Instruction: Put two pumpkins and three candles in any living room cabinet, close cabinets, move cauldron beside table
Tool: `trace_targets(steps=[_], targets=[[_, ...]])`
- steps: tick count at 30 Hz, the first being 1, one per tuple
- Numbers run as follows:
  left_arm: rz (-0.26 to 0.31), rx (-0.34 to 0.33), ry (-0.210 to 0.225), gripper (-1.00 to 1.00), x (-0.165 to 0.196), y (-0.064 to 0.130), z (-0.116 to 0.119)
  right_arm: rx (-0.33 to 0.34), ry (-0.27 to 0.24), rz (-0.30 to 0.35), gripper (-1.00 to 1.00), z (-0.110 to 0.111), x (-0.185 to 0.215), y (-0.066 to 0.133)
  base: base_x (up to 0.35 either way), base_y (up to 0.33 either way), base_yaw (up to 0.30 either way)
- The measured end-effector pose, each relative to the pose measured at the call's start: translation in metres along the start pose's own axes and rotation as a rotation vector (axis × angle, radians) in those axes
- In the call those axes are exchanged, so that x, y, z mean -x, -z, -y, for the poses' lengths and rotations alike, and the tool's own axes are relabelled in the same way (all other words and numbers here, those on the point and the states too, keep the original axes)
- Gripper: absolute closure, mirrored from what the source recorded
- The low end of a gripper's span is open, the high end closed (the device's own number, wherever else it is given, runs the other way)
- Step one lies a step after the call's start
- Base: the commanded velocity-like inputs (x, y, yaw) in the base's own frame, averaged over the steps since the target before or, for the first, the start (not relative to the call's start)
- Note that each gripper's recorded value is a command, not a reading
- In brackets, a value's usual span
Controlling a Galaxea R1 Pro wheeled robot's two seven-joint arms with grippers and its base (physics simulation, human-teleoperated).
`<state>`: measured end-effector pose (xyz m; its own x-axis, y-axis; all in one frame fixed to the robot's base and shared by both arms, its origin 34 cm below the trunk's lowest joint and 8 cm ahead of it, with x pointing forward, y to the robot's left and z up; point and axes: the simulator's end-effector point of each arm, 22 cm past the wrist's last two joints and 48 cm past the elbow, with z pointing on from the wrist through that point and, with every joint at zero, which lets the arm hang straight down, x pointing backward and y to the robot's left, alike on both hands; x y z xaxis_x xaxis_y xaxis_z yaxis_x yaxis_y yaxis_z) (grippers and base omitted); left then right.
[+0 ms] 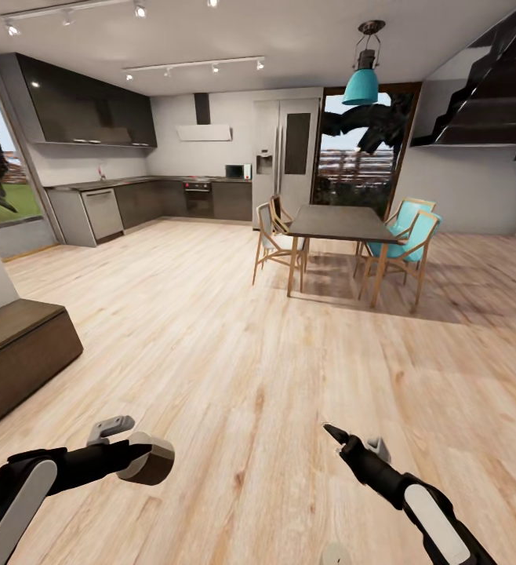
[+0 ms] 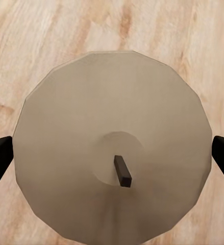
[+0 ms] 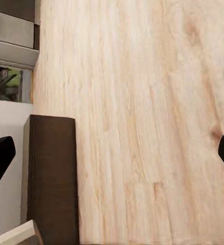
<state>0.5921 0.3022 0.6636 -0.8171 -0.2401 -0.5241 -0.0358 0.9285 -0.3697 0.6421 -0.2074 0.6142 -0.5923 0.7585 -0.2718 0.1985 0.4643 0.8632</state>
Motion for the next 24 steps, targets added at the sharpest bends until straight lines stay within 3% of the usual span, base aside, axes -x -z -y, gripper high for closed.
trace_targets(steps=[1,2,4,5,10,13,15,17,24], targets=[[0.000,0.000,0.000,1.00,0.000,0.000,0.000,-0.066,-0.003,-0.009,-1.00,0.015,-0.002,0.001,0.000,0.000,0.000],[0.000,0.000,0.000,1.00,0.000,0.000,0.000,-0.171,-0.004,-0.018,-1.00,0.038,-0.004,0.003,0.000,0.000,0.000],[0.000,0.000,0.000,1.00,0.000,0.000,0.000,-0.277,0.002,-0.023,-1.00,0.061,-0.005,0.008,0.000,0.000,0.000],[0.001,0.000,0.001,1.00,0.000,0.000,0.000,-0.366,0.009,-0.026,-1.00,0.079,-0.006,0.014,0.000,0.000,0.000],[0.000,0.000,0.001,1.00,0.000,0.000,0.000,-0.566,0.017,-0.049,-1.00,0.129,-0.016,0.034,0.000,0.000,0.000],[0.000,0.000,0.001,1.00,0.000,0.000,0.000,-0.635,0.005,-0.072,-1.00,0.155,-0.027,0.043,0.000,0.000,0.000],[0.001,0.000,0.001,1.00,0.000,0.000,-0.001,-0.697,0.045,-0.084,-1.00,0.173,-0.026,0.048,0.000,0.000,0.000],[0.001,0.001,0.001,1.00,0.000,0.000,-0.001,-0.713,0.069,-0.086,-1.00,0.177,-0.024,0.050,0.000,0.000,0.000],[0.001,0.001,0.002,1.00,0.001,0.000,-0.001,-0.699,0.082,-0.074,-1.00,0.169,-0.018,0.047,0.016,0.001,0.000]])
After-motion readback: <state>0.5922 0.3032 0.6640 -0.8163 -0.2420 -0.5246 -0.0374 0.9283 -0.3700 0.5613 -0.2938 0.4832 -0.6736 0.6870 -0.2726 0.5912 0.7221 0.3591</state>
